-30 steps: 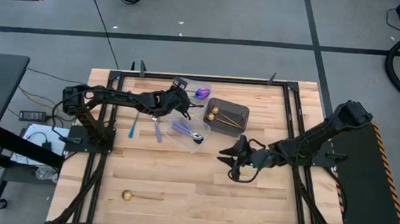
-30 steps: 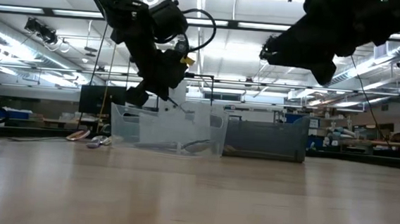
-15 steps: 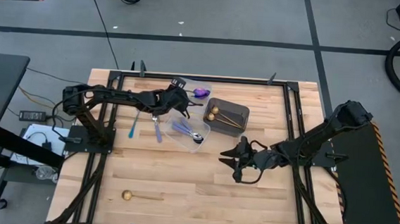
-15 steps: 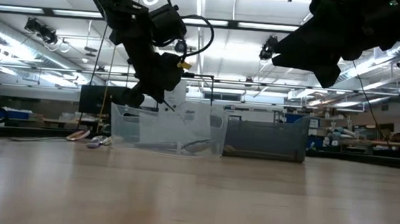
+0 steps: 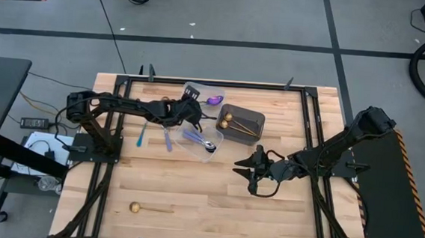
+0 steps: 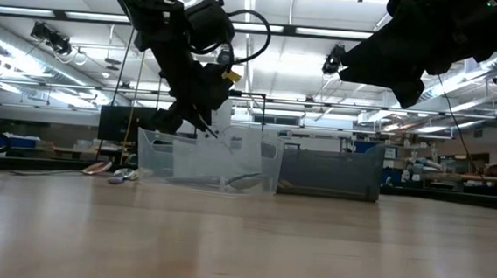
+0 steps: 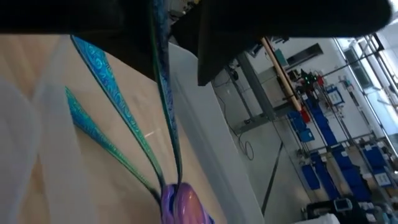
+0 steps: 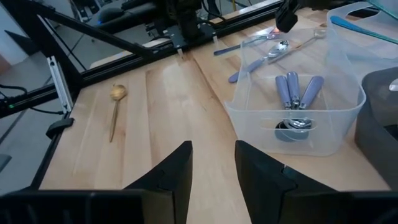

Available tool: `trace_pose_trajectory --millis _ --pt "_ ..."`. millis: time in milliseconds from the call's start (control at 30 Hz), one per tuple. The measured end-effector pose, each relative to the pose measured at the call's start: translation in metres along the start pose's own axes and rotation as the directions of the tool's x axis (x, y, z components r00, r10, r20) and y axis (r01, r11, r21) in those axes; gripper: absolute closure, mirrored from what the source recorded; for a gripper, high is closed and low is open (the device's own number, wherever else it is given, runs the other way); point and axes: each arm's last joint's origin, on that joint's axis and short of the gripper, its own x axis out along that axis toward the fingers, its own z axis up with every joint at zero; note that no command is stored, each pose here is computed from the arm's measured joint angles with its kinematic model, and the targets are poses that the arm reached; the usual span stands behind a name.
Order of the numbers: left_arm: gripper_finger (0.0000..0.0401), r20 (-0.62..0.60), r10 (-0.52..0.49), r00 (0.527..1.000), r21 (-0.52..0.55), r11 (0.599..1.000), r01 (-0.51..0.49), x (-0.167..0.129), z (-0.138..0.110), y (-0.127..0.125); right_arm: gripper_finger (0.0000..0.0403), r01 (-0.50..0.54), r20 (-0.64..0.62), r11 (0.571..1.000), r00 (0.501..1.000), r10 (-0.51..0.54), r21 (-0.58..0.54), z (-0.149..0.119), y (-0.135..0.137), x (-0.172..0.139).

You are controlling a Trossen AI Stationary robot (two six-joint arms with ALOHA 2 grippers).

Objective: Sort silverware by color (type)
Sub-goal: Put the blue spoon into the top transparent bin

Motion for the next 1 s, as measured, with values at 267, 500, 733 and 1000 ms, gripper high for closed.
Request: trace_pose_trajectory --millis 267,500,733,1000 --pt "0.0253 -0.007 0.004 1.000 -0.084 0.996 -0.004 -0.004 0.000 0.000 0.0273 0.000 -0.001 1.000 1.000 0.000 -0.001 0.000 0.000 0.000" --pt "0.0232 0.056 -0.050 0.997 -0.122 0.991 0.057 -0.016 -0.005 0.002 0.0273 0.000 -0.001 1.000 1.000 0.000 -0.005 0.000 0.000 0.000" --pt "0.0232 0.088 -0.108 0.990 -0.143 0.982 0.120 -0.019 -0.013 0.003 0.0273 0.000 -0.001 1.000 1.000 0.000 -0.007 0.000 0.000 0.000" --pt "0.0232 0.132 -0.150 0.980 -0.170 0.970 0.172 -0.015 -0.016 0.003 0.0273 -0.001 0.001 1.000 1.000 0.001 -0.007 0.000 0.000 0.000"
